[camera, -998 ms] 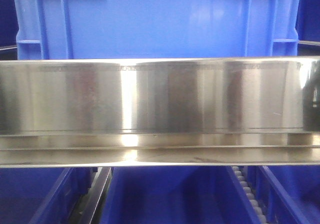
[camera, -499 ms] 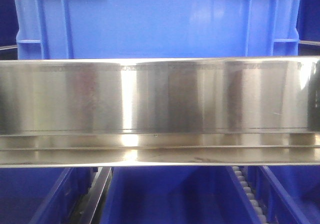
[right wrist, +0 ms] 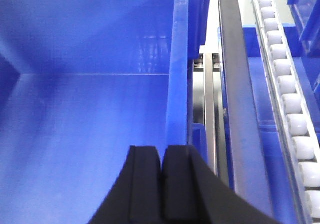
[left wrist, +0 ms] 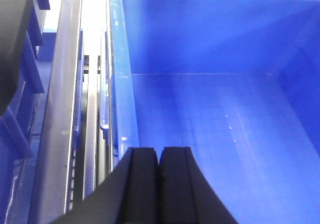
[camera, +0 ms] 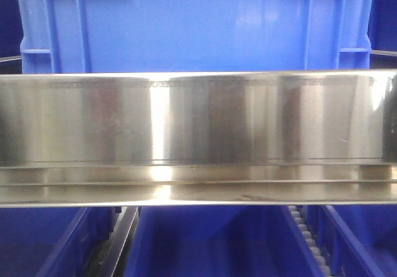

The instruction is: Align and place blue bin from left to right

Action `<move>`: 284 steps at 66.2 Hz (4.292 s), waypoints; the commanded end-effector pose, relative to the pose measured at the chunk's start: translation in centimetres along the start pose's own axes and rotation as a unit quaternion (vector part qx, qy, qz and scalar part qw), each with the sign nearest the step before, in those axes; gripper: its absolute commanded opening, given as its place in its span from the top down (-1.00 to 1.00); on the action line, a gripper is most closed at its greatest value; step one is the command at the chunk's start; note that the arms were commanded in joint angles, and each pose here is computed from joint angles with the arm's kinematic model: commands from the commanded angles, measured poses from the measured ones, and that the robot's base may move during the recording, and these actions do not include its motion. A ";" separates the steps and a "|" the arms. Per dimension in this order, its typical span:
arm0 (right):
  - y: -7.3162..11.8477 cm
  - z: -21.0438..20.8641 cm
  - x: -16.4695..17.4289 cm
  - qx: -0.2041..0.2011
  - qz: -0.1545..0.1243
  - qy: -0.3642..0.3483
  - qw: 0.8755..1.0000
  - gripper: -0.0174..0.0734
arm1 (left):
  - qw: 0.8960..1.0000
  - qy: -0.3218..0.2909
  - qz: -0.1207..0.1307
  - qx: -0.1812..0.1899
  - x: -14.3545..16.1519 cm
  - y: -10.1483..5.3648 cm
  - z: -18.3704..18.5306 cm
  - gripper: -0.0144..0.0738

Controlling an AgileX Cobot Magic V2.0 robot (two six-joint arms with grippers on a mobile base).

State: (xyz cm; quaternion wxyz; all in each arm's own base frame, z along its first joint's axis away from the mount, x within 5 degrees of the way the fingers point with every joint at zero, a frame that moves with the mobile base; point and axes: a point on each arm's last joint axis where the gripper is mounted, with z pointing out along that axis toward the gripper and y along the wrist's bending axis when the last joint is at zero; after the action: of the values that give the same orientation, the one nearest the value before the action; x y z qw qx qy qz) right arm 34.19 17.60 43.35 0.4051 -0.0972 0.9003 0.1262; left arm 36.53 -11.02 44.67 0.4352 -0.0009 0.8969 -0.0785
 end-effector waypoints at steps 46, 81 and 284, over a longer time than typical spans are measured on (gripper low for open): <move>-0.2 2.5 0.0 0.019 0.008 0.000 1.000 -0.02 | 1.000 -0.007 -0.002 0.005 -0.2 -0.2 -0.4 0.92; -0.6 4.9 0.6 0.048 -0.011 0.019 0.999 -0.02 | 1.000 0.002 -0.002 0.002 0.0 -0.2 -0.4 0.92; 0.3 5.1 1.5 0.054 -0.025 0.053 0.997 0.76 | 0.994 0.010 0.024 -0.107 1.1 -1.0 5.6 -0.10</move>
State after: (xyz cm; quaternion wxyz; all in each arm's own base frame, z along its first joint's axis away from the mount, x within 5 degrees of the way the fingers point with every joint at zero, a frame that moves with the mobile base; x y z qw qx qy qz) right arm 36.81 19.55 38.54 0.3572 -0.1022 0.9258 0.0691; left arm 40.06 -13.27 40.38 0.4238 -0.0190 0.9052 0.0245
